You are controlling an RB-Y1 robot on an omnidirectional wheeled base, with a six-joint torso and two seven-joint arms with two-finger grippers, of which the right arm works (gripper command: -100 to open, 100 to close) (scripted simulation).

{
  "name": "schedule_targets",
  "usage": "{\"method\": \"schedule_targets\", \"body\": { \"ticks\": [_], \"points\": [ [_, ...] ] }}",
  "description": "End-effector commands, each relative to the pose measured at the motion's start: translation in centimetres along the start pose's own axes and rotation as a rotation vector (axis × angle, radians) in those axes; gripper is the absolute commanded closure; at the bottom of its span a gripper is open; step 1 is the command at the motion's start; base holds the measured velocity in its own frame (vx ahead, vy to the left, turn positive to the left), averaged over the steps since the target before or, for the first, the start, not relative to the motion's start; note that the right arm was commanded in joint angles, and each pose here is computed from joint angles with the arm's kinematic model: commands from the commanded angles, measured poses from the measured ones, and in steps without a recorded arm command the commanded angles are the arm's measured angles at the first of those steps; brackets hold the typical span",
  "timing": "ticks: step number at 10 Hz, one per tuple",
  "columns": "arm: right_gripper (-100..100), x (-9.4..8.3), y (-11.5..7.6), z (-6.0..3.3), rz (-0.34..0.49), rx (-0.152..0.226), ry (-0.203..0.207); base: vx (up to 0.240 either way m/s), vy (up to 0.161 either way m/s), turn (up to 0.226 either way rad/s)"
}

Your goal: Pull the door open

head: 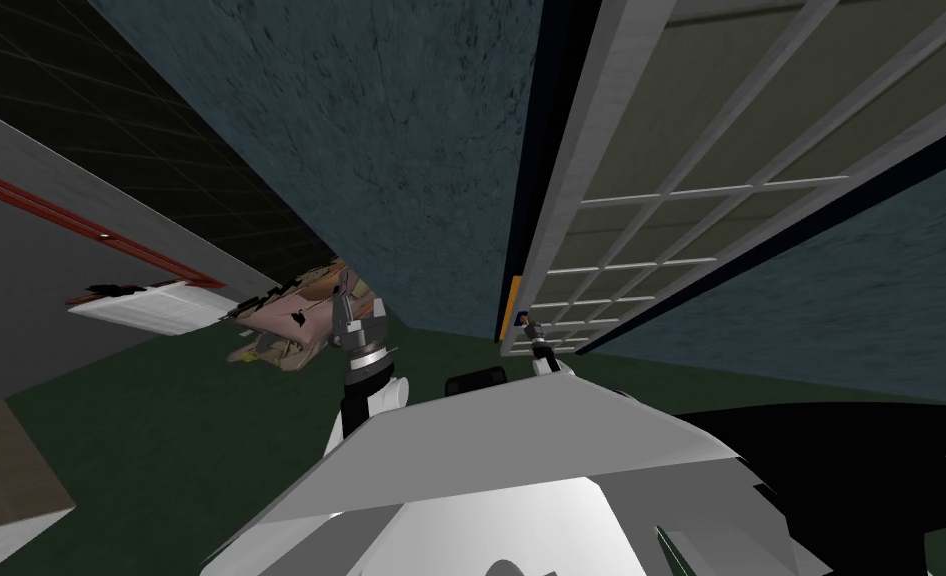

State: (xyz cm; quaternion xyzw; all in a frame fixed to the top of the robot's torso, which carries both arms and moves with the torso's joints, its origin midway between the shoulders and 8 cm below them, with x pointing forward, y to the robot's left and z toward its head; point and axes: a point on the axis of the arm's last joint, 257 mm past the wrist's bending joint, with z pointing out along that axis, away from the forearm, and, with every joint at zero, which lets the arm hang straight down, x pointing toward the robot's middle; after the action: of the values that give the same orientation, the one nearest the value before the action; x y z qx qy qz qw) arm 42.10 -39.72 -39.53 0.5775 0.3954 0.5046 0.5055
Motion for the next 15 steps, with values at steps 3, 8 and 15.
{"method": "schedule_targets", "body": {
  "ticks": [3,8,15],
  "points": [
    [100,2.4,-0.1,0.98,0.043,-0.009,0.035,-0.015,-0.006,0.020],
    [-100,-0.1,-0.3,0.55,0.126,0.001,-0.013,-0.014,-0.011,0.020],
    [-100,0.2,-0.2,0.83,0.366,-0.021,-0.050,-0.082,-0.005,0.075]
  ]
}}
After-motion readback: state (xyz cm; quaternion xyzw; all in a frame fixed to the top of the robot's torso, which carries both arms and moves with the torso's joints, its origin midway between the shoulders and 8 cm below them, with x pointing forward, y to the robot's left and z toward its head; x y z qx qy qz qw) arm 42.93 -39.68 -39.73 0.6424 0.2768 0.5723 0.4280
